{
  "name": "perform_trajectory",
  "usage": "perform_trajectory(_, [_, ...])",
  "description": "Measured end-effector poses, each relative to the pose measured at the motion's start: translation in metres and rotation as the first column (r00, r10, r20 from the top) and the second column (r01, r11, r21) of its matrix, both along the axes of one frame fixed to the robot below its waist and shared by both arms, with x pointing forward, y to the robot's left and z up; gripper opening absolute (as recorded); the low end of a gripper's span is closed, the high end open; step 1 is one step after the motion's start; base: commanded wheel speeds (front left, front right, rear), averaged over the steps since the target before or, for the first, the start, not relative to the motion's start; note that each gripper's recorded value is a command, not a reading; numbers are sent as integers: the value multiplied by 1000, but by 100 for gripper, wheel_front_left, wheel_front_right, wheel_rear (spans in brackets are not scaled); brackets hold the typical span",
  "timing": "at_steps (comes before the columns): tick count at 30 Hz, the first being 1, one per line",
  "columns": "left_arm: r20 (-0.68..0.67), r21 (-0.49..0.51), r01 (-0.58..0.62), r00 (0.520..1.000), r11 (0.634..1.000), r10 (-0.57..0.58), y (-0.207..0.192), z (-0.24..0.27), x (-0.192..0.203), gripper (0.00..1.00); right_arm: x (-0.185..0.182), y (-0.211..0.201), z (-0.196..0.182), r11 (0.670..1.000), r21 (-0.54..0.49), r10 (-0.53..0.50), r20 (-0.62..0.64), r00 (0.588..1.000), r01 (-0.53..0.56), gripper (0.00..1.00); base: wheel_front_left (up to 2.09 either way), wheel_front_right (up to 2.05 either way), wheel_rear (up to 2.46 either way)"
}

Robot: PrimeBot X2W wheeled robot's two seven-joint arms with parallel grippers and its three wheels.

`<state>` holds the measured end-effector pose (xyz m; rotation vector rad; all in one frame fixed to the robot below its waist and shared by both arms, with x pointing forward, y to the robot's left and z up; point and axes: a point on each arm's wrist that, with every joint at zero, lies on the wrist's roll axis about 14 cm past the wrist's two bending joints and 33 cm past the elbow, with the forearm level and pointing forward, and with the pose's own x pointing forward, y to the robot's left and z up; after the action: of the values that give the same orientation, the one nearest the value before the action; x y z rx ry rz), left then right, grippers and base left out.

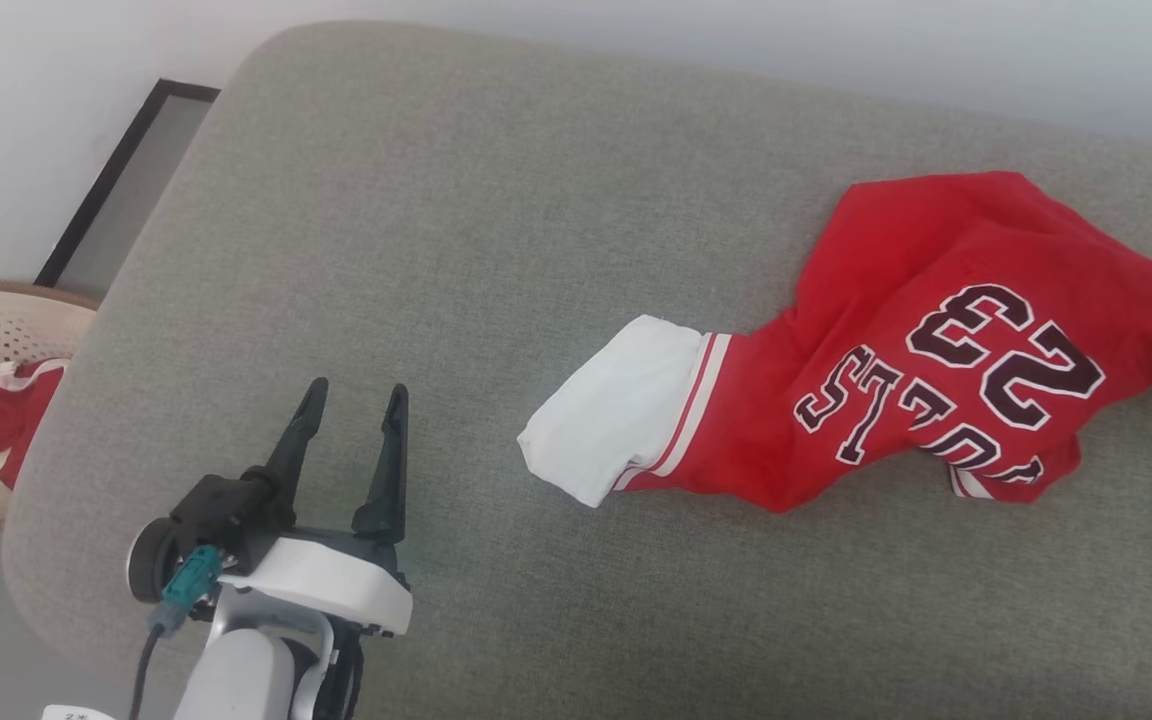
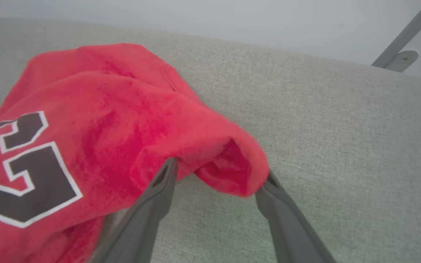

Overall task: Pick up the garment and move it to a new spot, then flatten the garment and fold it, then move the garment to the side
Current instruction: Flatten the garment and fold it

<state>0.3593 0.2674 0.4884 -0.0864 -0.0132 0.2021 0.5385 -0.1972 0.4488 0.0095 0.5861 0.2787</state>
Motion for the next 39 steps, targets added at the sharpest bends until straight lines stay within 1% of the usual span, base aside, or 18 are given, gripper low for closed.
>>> perform_trajectory(6, [0,8,3,1000,1000,-3,2,0,-3,100,-5,1,14,1000,23,-3,56,998,1,100,0,0,0])
perform_trajectory(13, [20,20,40,999,999,-40,-2,8,6,100,-17,-5,36,998,60,-23,133,991,15,100,0,0,0])
perform_trajectory(20, [-6,17,137,991,990,-137,-21,12,26,100,-36,-8,56,995,96,-45,242,969,22,100,0,0,0])
perform_trajectory(24, [-34,-12,209,977,978,-209,-37,13,42,100,-49,-13,66,992,119,-74,311,948,38,100,0,0,0])
perform_trajectory(26, [-66,-14,252,966,968,-252,-45,11,51,100,-55,-19,71,989,134,-103,342,934,60,100,0,0,0])
perform_trajectory(28, [-96,-36,294,950,955,-297,-55,9,59,100,-62,-23,75,987,143,-124,368,921,76,100,0,0,0])
perform_trajectory(31, [-167,-55,355,918,933,-360,-68,1,71,100,-72,-30,78,982,159,-162,391,906,107,100,0,0,0])
perform_trajectory(35, [-281,-74,421,861,904,-424,-81,-15,83,100,-85,-39,81,976,167,-199,414,888,140,100,0,0,0])
perform_trajectory(39, [-409,-110,454,790,884,-456,-87,-40,90,100,-94,-48,86,967,182,-241,448,861,176,100,0,0,0])
